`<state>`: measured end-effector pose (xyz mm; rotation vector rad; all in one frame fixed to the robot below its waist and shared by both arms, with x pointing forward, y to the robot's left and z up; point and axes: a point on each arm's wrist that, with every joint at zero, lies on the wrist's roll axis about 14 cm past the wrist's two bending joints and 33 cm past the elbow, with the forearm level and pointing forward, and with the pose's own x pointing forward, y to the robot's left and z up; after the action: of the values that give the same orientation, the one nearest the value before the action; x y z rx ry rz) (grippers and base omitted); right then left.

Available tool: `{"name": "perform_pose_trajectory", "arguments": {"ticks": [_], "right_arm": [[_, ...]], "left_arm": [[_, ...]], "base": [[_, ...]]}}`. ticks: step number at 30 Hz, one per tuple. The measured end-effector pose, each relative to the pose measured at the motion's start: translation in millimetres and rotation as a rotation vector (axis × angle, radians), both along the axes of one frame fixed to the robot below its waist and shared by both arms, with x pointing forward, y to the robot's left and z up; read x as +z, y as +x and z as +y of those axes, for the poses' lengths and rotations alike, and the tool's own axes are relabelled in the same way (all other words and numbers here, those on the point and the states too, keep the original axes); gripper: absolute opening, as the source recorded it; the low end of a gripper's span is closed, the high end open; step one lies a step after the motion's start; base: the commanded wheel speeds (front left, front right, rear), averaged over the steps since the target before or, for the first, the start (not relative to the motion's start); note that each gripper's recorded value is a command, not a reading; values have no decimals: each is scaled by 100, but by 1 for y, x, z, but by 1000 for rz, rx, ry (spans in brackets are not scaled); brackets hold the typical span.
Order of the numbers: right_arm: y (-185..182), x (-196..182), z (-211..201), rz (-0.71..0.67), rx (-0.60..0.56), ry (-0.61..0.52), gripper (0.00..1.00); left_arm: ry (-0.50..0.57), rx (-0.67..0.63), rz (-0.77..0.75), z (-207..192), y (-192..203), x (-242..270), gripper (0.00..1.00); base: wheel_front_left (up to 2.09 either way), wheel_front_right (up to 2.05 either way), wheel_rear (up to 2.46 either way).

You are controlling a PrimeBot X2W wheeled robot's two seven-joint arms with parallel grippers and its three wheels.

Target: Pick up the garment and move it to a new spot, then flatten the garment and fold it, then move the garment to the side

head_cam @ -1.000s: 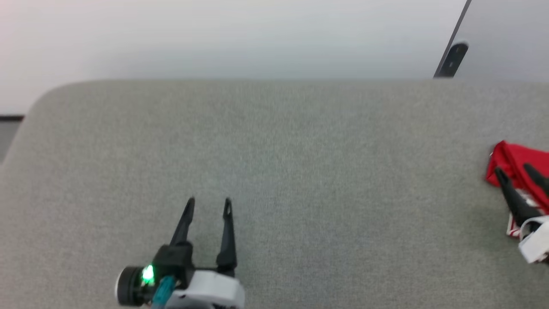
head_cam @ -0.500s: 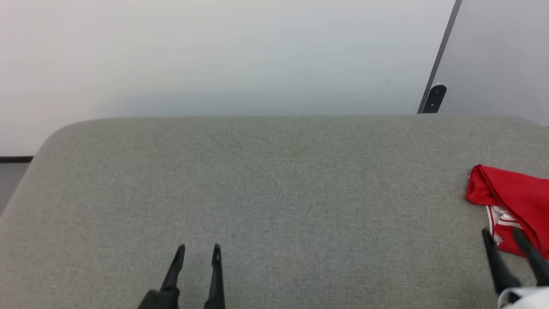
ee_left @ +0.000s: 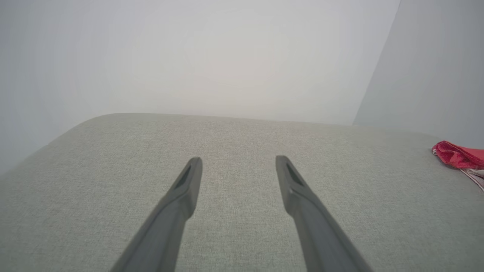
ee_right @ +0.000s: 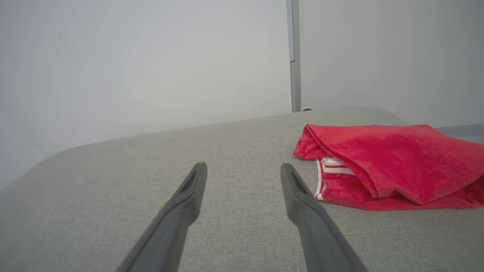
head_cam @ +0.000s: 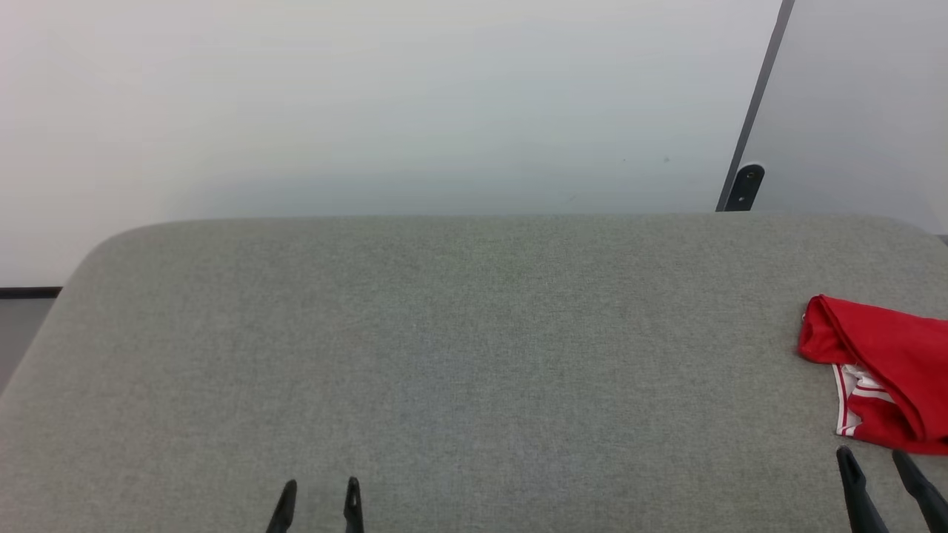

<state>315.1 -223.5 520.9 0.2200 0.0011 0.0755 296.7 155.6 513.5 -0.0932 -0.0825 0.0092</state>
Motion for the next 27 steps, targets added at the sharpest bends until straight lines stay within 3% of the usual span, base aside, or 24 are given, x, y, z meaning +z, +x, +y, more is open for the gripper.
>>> {"name": "perform_pose_trajectory", "arguments": {"ticks": [27], "right_arm": [[-8,4,2,15,-19,13,100]], "left_arm": [[41,8,-1,-1,-2,-1,100]], "base": [[0,0,0]]}}
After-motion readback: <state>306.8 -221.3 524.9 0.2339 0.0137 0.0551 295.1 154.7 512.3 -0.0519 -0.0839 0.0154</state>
